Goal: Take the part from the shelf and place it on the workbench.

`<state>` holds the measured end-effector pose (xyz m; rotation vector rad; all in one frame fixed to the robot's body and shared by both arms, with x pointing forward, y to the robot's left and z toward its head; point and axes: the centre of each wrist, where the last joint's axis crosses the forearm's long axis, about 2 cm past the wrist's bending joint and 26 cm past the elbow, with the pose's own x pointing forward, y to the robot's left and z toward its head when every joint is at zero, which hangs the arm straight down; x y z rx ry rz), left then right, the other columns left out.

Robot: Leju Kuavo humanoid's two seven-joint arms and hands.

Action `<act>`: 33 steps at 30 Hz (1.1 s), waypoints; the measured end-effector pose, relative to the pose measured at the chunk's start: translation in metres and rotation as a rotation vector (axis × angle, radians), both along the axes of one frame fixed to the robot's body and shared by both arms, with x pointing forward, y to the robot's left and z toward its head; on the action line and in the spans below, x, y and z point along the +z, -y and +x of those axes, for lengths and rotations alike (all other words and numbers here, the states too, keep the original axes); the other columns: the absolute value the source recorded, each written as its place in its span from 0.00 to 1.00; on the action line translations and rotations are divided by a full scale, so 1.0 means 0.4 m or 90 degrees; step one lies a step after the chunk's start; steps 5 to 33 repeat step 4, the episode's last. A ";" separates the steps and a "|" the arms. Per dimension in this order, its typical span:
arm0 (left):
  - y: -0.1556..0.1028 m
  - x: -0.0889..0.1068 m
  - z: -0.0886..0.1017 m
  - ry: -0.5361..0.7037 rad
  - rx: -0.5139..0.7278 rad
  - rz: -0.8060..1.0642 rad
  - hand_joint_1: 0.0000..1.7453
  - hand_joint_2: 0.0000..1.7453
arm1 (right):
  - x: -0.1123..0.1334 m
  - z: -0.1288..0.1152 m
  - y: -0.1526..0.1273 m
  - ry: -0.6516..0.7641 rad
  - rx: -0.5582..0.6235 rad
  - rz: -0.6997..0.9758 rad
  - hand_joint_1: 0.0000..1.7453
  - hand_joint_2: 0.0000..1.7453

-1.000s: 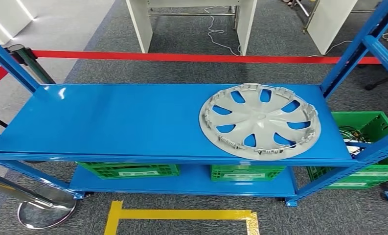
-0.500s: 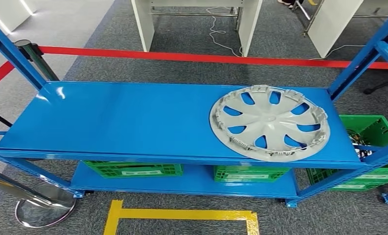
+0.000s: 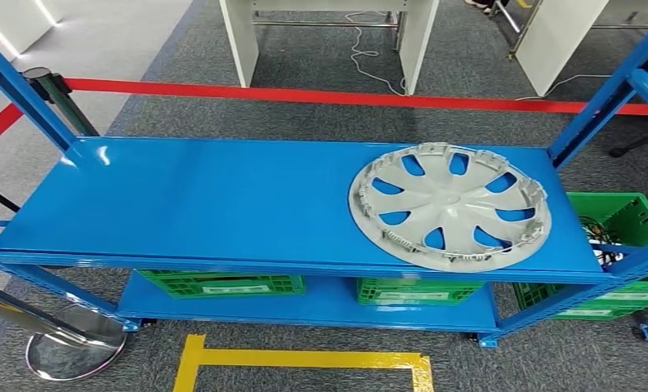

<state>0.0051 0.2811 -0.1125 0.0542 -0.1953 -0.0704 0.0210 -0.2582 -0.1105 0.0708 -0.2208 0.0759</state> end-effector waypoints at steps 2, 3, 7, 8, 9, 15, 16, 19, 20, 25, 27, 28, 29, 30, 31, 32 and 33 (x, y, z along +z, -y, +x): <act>-0.007 0.000 -0.006 0.004 0.024 -0.016 0.00 0.00 | 0.000 -0.005 0.009 0.009 -0.011 -0.002 0.00 1.00; -0.009 0.001 -0.009 0.007 0.036 -0.024 0.00 0.00 | 0.000 -0.007 0.012 0.013 -0.015 -0.003 0.00 1.00; -0.010 0.001 -0.010 0.008 0.042 -0.028 0.00 0.00 | 0.000 -0.008 0.013 0.015 -0.018 -0.003 0.00 1.00; -0.010 0.001 -0.010 0.008 0.042 -0.028 0.00 0.00 | 0.000 -0.008 0.013 0.015 -0.018 -0.003 0.00 1.00; -0.010 0.001 -0.010 0.008 0.042 -0.028 0.00 0.00 | 0.000 -0.008 0.013 0.015 -0.018 -0.003 0.00 1.00; -0.010 0.001 -0.010 0.008 0.042 -0.028 0.00 0.00 | 0.000 -0.008 0.013 0.015 -0.018 -0.003 0.00 1.00; -0.010 0.001 -0.010 0.008 0.042 -0.028 0.00 0.00 | 0.000 -0.008 0.013 0.015 -0.018 -0.003 0.00 1.00; -0.010 0.001 -0.010 0.008 0.042 -0.028 0.00 0.00 | 0.000 -0.008 0.013 0.015 -0.018 -0.003 0.00 1.00; -0.010 0.001 -0.010 0.008 0.042 -0.028 0.00 0.00 | 0.000 -0.008 0.013 0.015 -0.018 -0.003 0.00 1.00; -0.010 0.001 -0.010 0.008 0.042 -0.028 0.00 0.00 | 0.000 -0.008 0.013 0.015 -0.018 -0.003 0.00 1.00; -0.010 0.001 -0.010 0.008 0.042 -0.028 0.00 0.00 | 0.000 -0.008 0.013 0.015 -0.018 -0.003 0.00 1.00; -0.010 0.001 -0.010 0.008 0.042 -0.028 0.00 0.00 | 0.000 -0.008 0.013 0.015 -0.018 -0.003 0.00 1.00; -0.010 0.001 -0.010 0.008 0.042 -0.028 0.00 0.00 | 0.000 -0.008 0.013 0.015 -0.018 -0.003 0.00 1.00; -0.010 0.001 -0.010 0.008 0.042 -0.028 0.00 0.00 | 0.000 -0.008 0.013 0.015 -0.018 -0.003 0.00 1.00; -0.010 0.001 -0.010 0.008 0.042 -0.028 0.00 0.00 | 0.000 -0.008 0.013 0.015 -0.018 -0.003 0.00 1.00; -0.010 0.001 -0.010 0.008 0.042 -0.028 0.00 0.00 | 0.000 -0.008 0.013 0.015 -0.018 -0.003 0.00 1.00; -0.010 0.001 -0.010 0.008 0.042 -0.028 0.00 0.00 | 0.000 -0.008 0.013 0.015 -0.018 -0.003 0.00 1.00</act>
